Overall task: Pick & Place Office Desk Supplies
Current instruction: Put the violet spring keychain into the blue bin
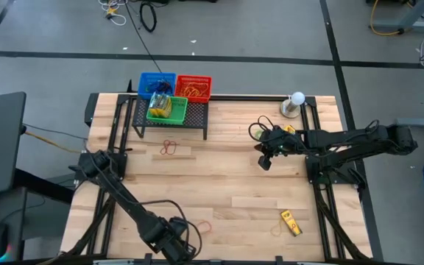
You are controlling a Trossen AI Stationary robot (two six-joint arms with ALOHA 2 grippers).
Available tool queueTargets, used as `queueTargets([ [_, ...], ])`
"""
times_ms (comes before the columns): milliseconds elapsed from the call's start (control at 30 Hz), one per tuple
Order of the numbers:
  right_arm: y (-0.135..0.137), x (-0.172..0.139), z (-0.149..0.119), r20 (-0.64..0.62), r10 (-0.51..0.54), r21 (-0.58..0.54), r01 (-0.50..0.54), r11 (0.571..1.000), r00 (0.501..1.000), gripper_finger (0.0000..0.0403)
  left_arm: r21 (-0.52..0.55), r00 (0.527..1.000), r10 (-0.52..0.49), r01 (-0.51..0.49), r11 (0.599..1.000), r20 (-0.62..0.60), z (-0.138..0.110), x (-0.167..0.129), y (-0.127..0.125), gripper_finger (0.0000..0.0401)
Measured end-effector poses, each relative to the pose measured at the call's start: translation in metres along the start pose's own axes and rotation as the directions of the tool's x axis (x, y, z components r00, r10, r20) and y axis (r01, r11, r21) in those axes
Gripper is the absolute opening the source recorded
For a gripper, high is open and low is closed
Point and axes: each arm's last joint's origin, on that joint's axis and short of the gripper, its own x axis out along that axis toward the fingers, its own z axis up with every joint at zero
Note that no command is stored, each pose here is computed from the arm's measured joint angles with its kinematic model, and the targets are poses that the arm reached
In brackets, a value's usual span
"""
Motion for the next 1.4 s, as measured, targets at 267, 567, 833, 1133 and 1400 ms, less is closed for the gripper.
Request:
queueTargets([
  [267, 0.0, 0.0, 0.0, 0.0, 0.0, -0.037, 0.0, 0.999, 1.0, 0.0007, -0.052, 0.997, 0.081, -0.08, 0.995, 0.014, 0.001, 0.033, 0.006, 0.014],
  [567, 0.0, 0.0, 0.0, 0.0, 0.0, -0.038, 0.0, 0.999, 1.0, 0.0007, -0.114, 0.993, 0.105, -0.099, 0.989, 0.053, 0.002, 0.047, 0.008, 0.0119],
  [833, -0.001, 0.0, 0.001, 0.013, -0.022, -0.037, 0.022, 0.999, 1.0, 0.0007, -0.107, 0.986, 0.149, -0.14, 0.984, 0.077, 0.004, 0.045, 0.013, 0.0017],
  [1133, 0.0, 0.0, 0.001, 0.017, -0.02, -0.06, 0.021, 0.998, 1.0, 0.0007, -0.018, 0.968, 0.021, -0.017, 1.0, 0.251, 0.016, -0.023, 0.008, 0.0009],
  [1400, 0.0, 0.0, 0.001, 0.02, -0.018, -0.06, 0.019, 0.998, 1.0, 0.0007, 0.15, 0.889, -0.116, 0.054, 0.987, 0.442, 0.075, -0.107, 0.005, 0.0008],
])
